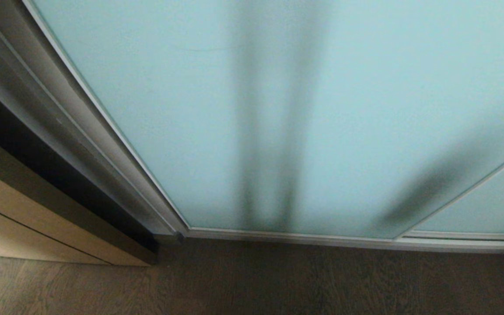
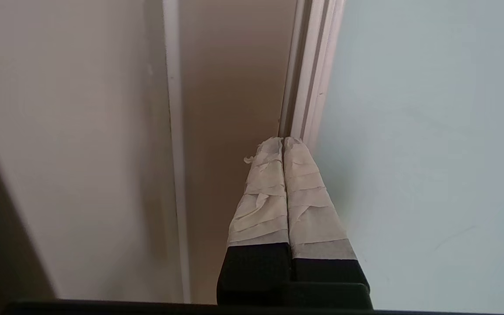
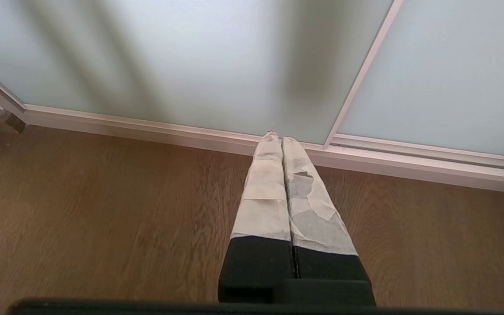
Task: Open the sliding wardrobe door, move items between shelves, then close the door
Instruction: Open the door
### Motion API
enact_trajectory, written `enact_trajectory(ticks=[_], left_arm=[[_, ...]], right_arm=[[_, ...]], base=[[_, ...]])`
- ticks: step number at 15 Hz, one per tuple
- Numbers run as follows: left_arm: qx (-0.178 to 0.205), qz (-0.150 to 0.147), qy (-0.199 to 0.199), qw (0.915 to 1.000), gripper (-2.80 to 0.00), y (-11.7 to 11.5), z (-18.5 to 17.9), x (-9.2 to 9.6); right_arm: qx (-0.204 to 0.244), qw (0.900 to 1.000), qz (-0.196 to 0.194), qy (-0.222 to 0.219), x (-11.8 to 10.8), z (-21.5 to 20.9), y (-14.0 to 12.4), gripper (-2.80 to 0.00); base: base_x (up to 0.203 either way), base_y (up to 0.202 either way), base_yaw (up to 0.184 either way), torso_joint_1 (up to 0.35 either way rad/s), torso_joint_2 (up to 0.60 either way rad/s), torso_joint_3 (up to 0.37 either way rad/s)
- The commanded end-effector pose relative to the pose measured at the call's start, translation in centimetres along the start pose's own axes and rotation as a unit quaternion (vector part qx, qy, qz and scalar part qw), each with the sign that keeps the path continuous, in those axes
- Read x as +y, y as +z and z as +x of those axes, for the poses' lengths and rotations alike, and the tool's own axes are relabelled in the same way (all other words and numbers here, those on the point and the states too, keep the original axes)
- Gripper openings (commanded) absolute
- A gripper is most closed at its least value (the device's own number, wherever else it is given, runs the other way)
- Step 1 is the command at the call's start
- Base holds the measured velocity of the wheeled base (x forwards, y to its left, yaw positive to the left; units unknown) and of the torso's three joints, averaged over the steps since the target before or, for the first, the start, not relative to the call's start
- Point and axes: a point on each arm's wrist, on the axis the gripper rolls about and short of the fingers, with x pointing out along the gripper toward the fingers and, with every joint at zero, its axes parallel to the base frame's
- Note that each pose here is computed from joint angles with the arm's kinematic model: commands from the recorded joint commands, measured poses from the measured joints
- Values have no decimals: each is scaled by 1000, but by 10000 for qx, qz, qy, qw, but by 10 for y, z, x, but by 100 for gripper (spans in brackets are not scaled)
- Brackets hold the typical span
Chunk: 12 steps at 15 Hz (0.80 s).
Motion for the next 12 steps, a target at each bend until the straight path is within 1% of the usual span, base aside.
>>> enact_trajectory(ticks=[1,9,12], left_arm=[[34,-17,-15,10000,-280,-4,5,-1],[46,-76,-129,9999,-280,-9,18,-5],[16,-112,-209,9997,-280,-8,19,-9]], right_arm=[[-3,10000,0,4,0,0,0,-280],[-3,10000,0,4,0,0,0,-280],[-3,10000,0,4,0,0,0,-280]], base=[[0,0,0,0,0,0],[0,0,0,0,0,0],[0,0,0,0,0,0]])
